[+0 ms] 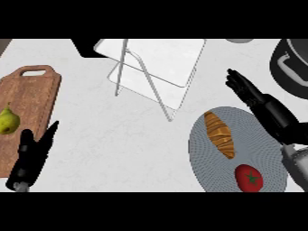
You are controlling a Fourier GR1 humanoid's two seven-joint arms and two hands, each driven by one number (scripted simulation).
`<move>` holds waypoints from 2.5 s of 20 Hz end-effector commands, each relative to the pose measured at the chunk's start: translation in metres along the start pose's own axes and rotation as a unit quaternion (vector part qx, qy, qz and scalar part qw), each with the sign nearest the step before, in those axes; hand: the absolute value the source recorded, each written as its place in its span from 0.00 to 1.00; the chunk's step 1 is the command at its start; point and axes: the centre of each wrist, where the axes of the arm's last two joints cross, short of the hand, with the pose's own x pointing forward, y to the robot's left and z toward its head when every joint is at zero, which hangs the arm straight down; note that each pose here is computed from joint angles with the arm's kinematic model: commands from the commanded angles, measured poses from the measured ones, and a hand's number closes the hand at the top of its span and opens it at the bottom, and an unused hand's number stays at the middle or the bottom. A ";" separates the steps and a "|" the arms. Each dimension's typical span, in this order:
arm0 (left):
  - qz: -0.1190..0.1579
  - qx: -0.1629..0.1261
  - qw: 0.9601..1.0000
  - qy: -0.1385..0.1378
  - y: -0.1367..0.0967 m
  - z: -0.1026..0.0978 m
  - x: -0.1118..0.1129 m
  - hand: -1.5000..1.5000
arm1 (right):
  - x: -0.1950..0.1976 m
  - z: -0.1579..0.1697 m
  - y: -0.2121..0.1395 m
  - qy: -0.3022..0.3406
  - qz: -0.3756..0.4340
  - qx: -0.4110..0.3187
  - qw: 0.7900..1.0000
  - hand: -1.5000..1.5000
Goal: Pick the tomato from the placemat and place it in the tiered shelf
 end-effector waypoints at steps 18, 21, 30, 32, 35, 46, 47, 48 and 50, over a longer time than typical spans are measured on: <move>0.116 0.059 0.989 0.069 0.049 0.125 -0.037 0.50 | -0.020 0.110 -0.105 0.123 0.093 -0.086 0.984 0.00; 0.124 0.064 0.988 0.067 0.047 0.130 -0.036 0.50 | -0.013 0.112 -0.105 0.137 0.100 -0.023 0.985 0.00; 0.156 0.058 0.985 0.045 0.026 0.136 -0.023 0.50 | 0.023 0.104 -0.117 0.180 0.168 0.074 0.966 0.00; 0.157 0.055 0.985 0.049 0.022 0.136 -0.025 0.50 | 0.027 0.101 -0.116 0.196 0.183 0.068 0.961 0.00; 0.163 0.057 0.984 0.050 0.019 0.137 -0.022 0.50 | 0.036 0.095 -0.117 0.208 0.207 0.048 0.955 0.00; 0.159 0.068 0.984 0.036 0.010 0.130 -0.015 0.50 | 0.043 0.078 -0.086 0.285 0.272 0.070 0.916 0.00; 0.161 0.061 0.984 0.037 0.008 0.131 -0.018 0.50 | 0.032 0.082 -0.073 0.299 0.270 0.081 0.912 0.00; 0.154 0.066 0.985 0.037 0.008 0.130 -0.018 0.50 | 0.041 0.075 -0.072 0.287 0.277 0.079 0.914 0.00; 0.156 0.065 0.985 0.044 0.006 0.127 -0.023 0.50 | 0.046 0.073 -0.071 0.297 0.292 0.084 0.905 0.00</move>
